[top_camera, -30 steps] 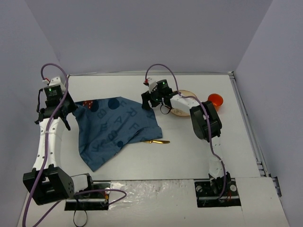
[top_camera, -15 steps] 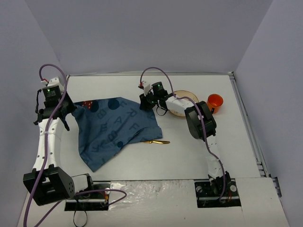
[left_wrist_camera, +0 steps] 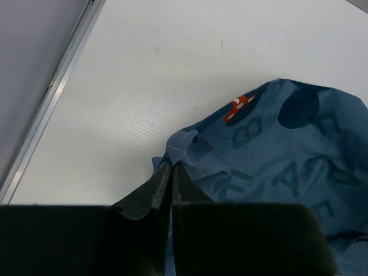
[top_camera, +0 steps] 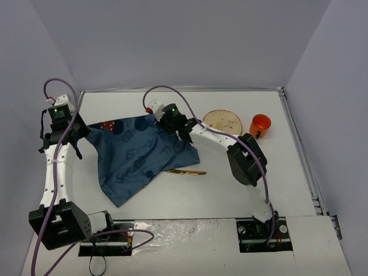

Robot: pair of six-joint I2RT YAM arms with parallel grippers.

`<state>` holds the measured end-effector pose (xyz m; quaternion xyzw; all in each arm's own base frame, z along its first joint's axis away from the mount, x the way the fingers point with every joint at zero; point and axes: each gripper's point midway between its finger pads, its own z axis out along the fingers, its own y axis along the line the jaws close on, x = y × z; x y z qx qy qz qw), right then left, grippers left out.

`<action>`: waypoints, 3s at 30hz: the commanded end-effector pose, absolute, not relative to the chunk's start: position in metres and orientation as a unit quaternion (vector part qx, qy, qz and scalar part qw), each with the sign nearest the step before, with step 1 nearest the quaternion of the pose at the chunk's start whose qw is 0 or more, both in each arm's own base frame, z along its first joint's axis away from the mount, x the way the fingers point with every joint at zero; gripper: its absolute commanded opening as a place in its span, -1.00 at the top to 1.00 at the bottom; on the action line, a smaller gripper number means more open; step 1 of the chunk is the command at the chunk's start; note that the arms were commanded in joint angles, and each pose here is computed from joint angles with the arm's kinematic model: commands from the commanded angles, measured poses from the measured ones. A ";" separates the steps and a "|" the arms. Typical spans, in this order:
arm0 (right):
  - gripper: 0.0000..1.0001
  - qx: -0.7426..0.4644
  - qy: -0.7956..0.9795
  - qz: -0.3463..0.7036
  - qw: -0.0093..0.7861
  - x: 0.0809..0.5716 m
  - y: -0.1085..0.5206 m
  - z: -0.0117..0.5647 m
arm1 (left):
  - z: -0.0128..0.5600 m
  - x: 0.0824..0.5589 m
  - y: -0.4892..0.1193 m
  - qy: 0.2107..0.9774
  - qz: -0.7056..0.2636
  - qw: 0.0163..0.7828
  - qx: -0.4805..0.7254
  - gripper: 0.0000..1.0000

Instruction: Set the dinner table for one person

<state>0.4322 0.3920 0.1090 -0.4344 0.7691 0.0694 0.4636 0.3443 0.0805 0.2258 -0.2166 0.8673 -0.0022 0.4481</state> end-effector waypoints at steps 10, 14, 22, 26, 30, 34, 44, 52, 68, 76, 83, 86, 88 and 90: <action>0.30 -0.548 0.720 0.183 0.384 0.240 0.477 0.092 | 0.245 0.349 0.087 0.848 -0.001 0.481 -0.224 1.00; 0.12 -0.509 0.726 0.224 0.405 0.254 0.469 0.136 | 0.245 0.349 0.087 0.848 0.000 0.480 -0.225 1.00; 0.00 -0.396 0.781 0.263 0.406 0.325 0.440 0.153 | 0.243 0.349 0.086 0.849 -0.002 0.478 -0.226 1.00; -0.05 -0.378 0.799 0.277 0.378 0.341 0.442 0.124 | 0.242 0.350 0.086 0.849 -0.003 0.477 -0.226 1.00; -0.06 -0.388 0.795 0.289 0.365 0.349 0.448 0.106 | 0.242 0.350 0.086 0.850 -0.004 0.476 -0.226 1.00; -0.06 -0.397 0.789 0.300 0.360 0.350 0.454 0.096 | 0.241 0.350 0.085 0.850 -0.004 0.475 -0.225 1.00; -0.05 -0.406 0.791 0.320 0.329 0.343 0.463 0.066 | 0.240 0.350 0.086 0.852 -0.004 0.473 -0.226 1.00; 0.01 -0.406 0.780 0.329 0.342 0.340 0.463 0.080 | 0.238 0.351 0.085 0.853 -0.005 0.471 -0.226 1.00; 0.08 -0.417 0.788 0.340 0.301 0.314 0.456 0.056 | 0.238 0.351 0.086 0.853 -0.005 0.470 -0.227 1.00; 0.21 -0.431 0.773 0.361 0.294 0.305 0.461 0.067 | 0.237 0.351 0.086 0.854 -0.003 0.469 -0.227 1.00; 0.46 -0.436 0.773 0.358 0.290 0.303 0.462 0.065 | 0.237 0.351 0.086 0.853 -0.003 0.469 -0.227 1.00; 0.88 -0.437 0.771 0.340 0.315 0.314 0.461 0.077 | 0.240 0.352 0.087 0.852 -0.003 0.473 -0.225 1.00; 0.99 -0.438 0.767 0.326 0.337 0.324 0.460 0.090 | 0.244 0.352 0.087 0.850 0.000 0.478 -0.223 1.00; 1.00 -0.437 0.761 0.306 0.370 0.337 0.457 0.116 | 0.252 0.353 0.088 0.846 0.001 0.484 -0.221 1.00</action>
